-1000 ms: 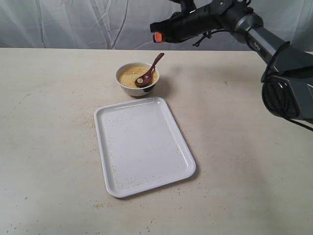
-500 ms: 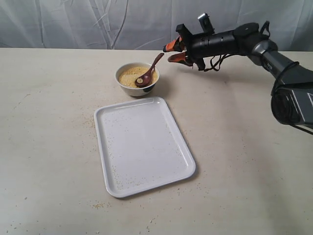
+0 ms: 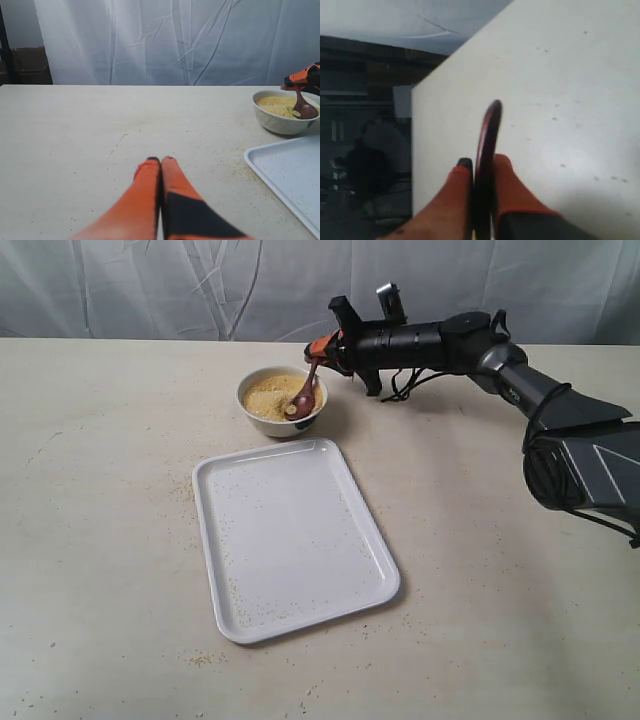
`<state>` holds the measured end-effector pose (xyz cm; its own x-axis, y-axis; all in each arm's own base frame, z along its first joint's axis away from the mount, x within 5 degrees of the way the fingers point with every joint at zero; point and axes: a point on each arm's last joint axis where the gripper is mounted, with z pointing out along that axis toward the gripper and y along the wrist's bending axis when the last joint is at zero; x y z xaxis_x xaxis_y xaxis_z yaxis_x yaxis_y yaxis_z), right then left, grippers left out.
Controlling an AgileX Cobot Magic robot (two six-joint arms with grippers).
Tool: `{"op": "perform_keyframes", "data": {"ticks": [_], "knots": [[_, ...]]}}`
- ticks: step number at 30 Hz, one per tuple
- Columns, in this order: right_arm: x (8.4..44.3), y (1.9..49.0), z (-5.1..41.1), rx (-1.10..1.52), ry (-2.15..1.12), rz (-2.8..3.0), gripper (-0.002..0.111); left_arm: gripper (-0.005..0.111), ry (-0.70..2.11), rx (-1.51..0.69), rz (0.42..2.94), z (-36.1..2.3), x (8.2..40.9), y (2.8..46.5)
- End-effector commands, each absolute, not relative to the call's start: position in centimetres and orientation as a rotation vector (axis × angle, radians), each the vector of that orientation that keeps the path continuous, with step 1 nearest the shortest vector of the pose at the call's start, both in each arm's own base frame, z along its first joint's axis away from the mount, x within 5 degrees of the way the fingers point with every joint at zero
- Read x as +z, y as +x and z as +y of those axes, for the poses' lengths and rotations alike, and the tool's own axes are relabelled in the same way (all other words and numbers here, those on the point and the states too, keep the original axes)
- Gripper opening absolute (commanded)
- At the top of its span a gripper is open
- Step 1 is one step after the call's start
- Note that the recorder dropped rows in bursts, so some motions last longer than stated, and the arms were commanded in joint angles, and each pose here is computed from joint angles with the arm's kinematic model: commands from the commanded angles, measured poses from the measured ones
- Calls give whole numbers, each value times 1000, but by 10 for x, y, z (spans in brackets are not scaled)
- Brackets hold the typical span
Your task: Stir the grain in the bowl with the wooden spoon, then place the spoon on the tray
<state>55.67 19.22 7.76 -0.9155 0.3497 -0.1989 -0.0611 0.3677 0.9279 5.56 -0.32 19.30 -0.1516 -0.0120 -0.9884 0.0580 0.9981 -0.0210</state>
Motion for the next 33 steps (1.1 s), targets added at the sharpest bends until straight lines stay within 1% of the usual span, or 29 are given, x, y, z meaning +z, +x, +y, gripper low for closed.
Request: {"op": "perform_keyframes", "data": {"ticks": [1, 4, 9, 11, 15, 21, 25, 29, 33], "knots": [[82, 562, 190, 1618, 323, 2189, 0, 0, 31, -58, 1716, -3, 192, 55], [91, 564, 190, 1696, 356, 2097, 0, 0, 31, -58, 1716, -3, 192, 55], [109, 565, 192, 1724, 228, 1959, 0, 0, 31, -58, 1716, -3, 192, 55], [119, 564, 193, 1692, 85, 1879, 0, 0, 31, -58, 1716, -3, 192, 55], [138, 559, 195, 1540, -246, 1755, 0, 0, 31, -58, 1716, -3, 192, 55], [164, 551, 212, 1310, -562, 1570, 0, 0, 31, -58, 1716, -3, 192, 55], [162, 546, 227, 1230, -674, 1505, 0, 0, 31, -58, 1716, -3, 192, 55], [148, 542, 242, 1115, -783, 1546, 0, 0, 31, -58, 1716, -3, 192, 55], [137, 539, 248, 1136, -792, 1560, 0, 0, 31, -58, 1716, -3, 192, 55]]}}
